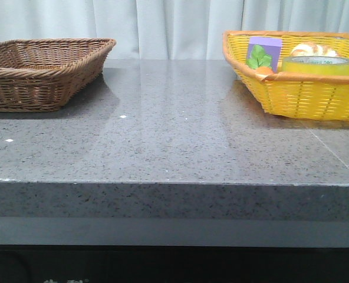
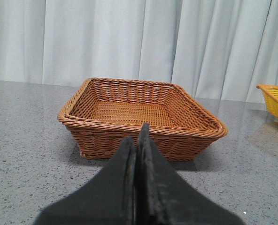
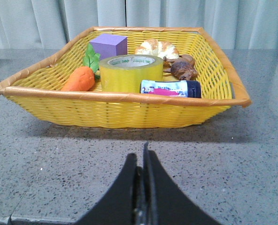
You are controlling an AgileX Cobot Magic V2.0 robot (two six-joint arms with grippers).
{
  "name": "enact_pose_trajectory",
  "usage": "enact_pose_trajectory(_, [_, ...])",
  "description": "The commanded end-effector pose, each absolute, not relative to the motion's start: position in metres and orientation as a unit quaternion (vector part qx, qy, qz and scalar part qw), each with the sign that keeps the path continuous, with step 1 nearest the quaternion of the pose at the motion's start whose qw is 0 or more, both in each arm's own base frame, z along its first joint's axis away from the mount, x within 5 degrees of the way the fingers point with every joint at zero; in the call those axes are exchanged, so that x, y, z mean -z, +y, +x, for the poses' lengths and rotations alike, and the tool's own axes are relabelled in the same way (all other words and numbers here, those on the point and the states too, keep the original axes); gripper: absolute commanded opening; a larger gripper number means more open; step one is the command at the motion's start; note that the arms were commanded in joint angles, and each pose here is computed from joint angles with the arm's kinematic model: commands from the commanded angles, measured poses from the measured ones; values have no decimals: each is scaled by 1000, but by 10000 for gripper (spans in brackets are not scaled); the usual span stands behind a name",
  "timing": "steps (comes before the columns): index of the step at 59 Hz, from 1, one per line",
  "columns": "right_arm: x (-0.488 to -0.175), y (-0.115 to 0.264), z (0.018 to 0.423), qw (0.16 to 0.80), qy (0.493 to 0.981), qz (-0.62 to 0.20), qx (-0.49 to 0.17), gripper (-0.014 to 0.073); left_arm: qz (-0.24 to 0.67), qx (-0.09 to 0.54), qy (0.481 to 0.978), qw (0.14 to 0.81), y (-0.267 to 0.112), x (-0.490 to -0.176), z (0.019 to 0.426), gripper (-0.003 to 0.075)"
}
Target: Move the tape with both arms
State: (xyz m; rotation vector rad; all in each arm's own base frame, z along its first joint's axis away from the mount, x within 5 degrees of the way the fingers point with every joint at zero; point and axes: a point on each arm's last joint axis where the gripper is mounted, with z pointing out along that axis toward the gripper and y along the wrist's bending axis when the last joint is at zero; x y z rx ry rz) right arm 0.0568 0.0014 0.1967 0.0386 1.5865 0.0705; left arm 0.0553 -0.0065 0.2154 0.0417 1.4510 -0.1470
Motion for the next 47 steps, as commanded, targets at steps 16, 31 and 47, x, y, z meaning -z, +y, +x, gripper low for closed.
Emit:
enact_pose_trajectory(16, [-208,1,54,741,671,19,-30,-115,12,72,629,774,-6,-221,53,-20])
enact_pose_trajectory(31, [-209,1,54,743,669,19,-30,-115,12,72,629,774,-6,-221,53,-20])
enact_pose_trajectory(47, [-218,1,53,749,662,18,-30,-115,10,73,598,798,-5,-234,50,-20])
